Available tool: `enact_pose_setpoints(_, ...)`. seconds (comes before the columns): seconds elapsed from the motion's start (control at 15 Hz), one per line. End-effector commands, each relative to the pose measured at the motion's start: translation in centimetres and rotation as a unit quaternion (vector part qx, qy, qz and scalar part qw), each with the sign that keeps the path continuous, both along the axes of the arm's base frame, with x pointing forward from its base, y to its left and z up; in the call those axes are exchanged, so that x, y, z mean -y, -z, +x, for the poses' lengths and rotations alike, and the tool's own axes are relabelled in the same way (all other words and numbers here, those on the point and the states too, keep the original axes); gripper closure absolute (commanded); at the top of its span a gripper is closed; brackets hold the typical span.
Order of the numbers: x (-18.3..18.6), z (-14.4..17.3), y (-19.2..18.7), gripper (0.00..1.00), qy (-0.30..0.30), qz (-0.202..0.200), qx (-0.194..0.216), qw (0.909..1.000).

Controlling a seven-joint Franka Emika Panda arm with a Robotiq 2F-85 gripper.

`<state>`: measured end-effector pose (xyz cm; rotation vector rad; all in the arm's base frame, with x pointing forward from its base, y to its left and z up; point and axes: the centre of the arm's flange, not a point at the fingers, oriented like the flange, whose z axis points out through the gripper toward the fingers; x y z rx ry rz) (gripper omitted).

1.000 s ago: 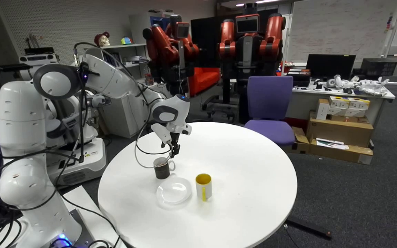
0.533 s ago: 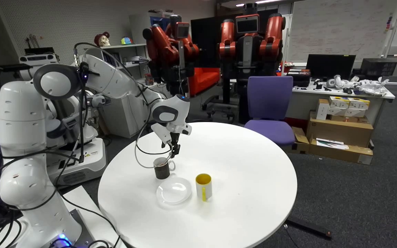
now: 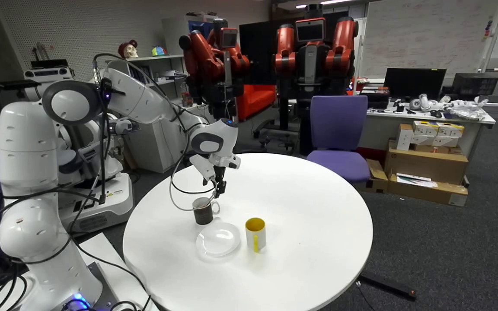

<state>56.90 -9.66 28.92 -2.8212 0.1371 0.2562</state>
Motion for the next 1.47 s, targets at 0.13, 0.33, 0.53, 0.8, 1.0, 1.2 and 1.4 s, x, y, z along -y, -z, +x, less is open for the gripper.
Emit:
enact_pose_setpoints(0.13,0.1,1.8,1.4,0.00,-0.036,0.007,0.017,0.9992)
enact_pose_setpoints(0.33,0.1,2.5,2.5,0.00,-0.048,0.009,0.021,0.9986)
enact_pose_setpoints(0.53,-0.1,3.5,3.2,0.00,-0.061,0.009,0.036,0.9974)
enact_pose_setpoints(0.8,-0.5,4.4,3.6,0.00,-0.070,0.016,0.048,0.9963)
enact_pose_setpoints(1.0,-0.6,4.8,3.7,0.03,-0.075,0.022,0.050,0.9957)
enact_pose_setpoints(1.2,-0.8,4.9,3.4,0.04,-0.078,0.028,0.049,0.9953)
enact_pose_setpoints(1.4,-1.0,4.8,3.2,0.06,-0.083,0.034,0.046,0.9949)
